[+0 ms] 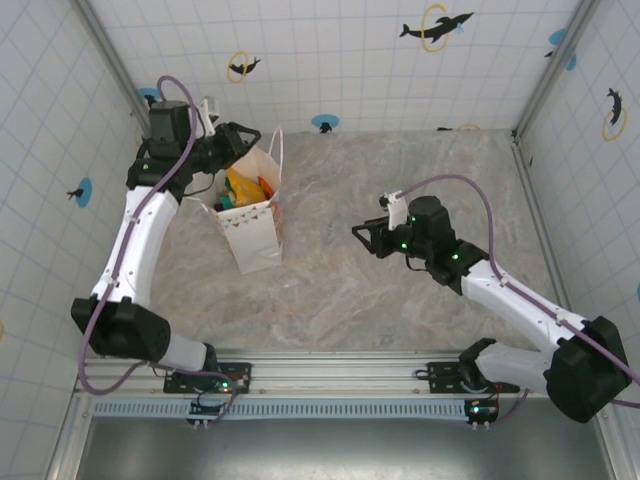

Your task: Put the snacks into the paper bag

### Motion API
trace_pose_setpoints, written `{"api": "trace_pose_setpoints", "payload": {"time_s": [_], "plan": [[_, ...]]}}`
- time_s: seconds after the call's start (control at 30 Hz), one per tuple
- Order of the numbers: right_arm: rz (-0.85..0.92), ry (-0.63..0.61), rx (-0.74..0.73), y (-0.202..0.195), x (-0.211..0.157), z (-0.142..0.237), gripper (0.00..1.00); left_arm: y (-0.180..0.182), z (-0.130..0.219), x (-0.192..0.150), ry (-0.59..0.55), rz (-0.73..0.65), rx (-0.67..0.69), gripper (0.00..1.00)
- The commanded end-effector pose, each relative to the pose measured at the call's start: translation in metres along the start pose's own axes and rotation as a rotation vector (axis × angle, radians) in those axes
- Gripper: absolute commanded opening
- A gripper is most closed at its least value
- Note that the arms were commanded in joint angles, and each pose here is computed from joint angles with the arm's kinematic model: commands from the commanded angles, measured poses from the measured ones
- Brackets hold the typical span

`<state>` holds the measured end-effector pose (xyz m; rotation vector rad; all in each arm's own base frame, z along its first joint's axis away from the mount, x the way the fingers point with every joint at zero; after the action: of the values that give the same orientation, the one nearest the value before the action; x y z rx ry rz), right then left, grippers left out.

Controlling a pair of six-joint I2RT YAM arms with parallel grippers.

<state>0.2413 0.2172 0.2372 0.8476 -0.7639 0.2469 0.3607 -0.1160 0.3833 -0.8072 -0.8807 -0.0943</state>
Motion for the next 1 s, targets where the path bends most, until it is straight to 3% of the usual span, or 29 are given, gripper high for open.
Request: {"api": "trace_pose_setpoints", "payload": {"time_s": [0.0,0.73,0.77,0.83,0.87,0.97], "plan": [[0.028,-0.022,0.022,0.010,0.010,0.001,0.44,-0.023,0.000,0.010,-0.066,-0.013,-0.194,0.49],[0.053,-0.023,-0.005,0.010,0.008,0.007,0.44,-0.020,-0.063,-0.014,0.075,-0.015,-0.193,0.48],[0.052,-0.020,-0.007,0.010,0.007,0.007,0.44,-0.023,-0.065,-0.014,0.081,-0.018,-0.200,0.44],[0.048,-0.014,-0.010,0.009,0.006,0.008,0.45,-0.031,-0.068,-0.012,0.085,-0.034,-0.215,0.07],[0.047,-0.012,-0.013,0.008,0.006,0.008,0.44,-0.036,-0.070,-0.010,0.084,-0.048,-0.221,0.00],[0.049,-0.026,-0.034,0.006,0.005,0.011,0.44,-0.056,-0.075,-0.006,0.092,-0.091,-0.253,0.00]]}}
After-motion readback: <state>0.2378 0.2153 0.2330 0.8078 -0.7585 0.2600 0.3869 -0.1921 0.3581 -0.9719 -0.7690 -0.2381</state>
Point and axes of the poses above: each hand's point on the last joint's axis, 136 mm out from that joint toward the fingers, its own z axis back along the fingers, its own y axis along the line the jaws close on, x = y × z, the point moved 6 cm from there along z, back along the fingers, and after that the axes turned 13 degrees about -z, right-handed, at the moved point
